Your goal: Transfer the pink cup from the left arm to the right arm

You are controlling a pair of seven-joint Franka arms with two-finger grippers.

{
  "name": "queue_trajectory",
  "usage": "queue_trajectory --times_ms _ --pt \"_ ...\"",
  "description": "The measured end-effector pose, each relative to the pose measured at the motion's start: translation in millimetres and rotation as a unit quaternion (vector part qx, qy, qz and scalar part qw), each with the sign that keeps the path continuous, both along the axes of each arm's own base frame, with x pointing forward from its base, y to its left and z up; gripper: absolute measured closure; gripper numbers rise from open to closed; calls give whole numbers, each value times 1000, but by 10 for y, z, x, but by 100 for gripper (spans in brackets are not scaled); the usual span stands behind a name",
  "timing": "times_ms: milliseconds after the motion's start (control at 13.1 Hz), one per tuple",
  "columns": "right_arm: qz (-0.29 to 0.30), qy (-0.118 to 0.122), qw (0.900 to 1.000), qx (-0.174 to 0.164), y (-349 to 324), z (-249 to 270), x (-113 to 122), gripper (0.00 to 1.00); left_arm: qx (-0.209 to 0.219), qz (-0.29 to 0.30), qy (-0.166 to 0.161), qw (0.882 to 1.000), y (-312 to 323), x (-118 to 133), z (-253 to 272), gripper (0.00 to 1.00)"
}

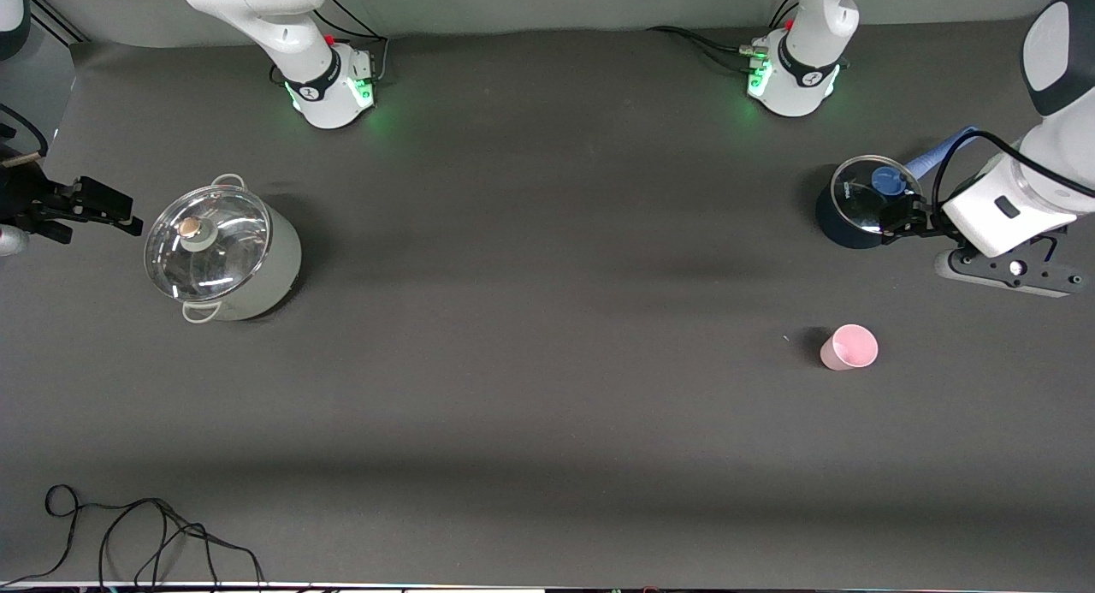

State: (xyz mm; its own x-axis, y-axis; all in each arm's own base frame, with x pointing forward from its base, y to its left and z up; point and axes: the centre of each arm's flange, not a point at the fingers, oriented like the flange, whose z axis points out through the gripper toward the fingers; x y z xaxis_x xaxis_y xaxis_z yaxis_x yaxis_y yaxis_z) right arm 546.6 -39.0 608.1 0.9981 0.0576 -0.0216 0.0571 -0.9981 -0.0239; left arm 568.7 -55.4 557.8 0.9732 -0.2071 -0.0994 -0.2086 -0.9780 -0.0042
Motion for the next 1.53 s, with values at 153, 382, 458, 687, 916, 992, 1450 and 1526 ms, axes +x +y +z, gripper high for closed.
queue_trajectory --times_ms 153,382,458,687,916,992,1450,1526 --pt "0 -1 1000 0 0 1 2 0 0 0 0 1000 2 0 0 0" --pt "0 -1 1000 0 0 2 3 0 0 0 0 1000 3 0 -1 0" --pt "0 -1 1000 0 0 2 3 0 0 0 0 1000 3 0 -1 0" --pt "0 -1 1000 0 0 0 5 0 0 1 0 1000 9 0 -2 0" --pt "0 -1 1000 0 0 -9 11 0 0 5 1 1000 55 2 -4 0" --pt "0 -1 1000 0 -1 -10 12 0 0 5 1 1000 76 4 -4 0" --pt "0 0 1000 0 0 -22 19 0 0 2 6 1000 232 4 -9 0" --pt "0 0 1000 0 0 -22 19 0 -2 -9 6 1000 275 8 -5 0"
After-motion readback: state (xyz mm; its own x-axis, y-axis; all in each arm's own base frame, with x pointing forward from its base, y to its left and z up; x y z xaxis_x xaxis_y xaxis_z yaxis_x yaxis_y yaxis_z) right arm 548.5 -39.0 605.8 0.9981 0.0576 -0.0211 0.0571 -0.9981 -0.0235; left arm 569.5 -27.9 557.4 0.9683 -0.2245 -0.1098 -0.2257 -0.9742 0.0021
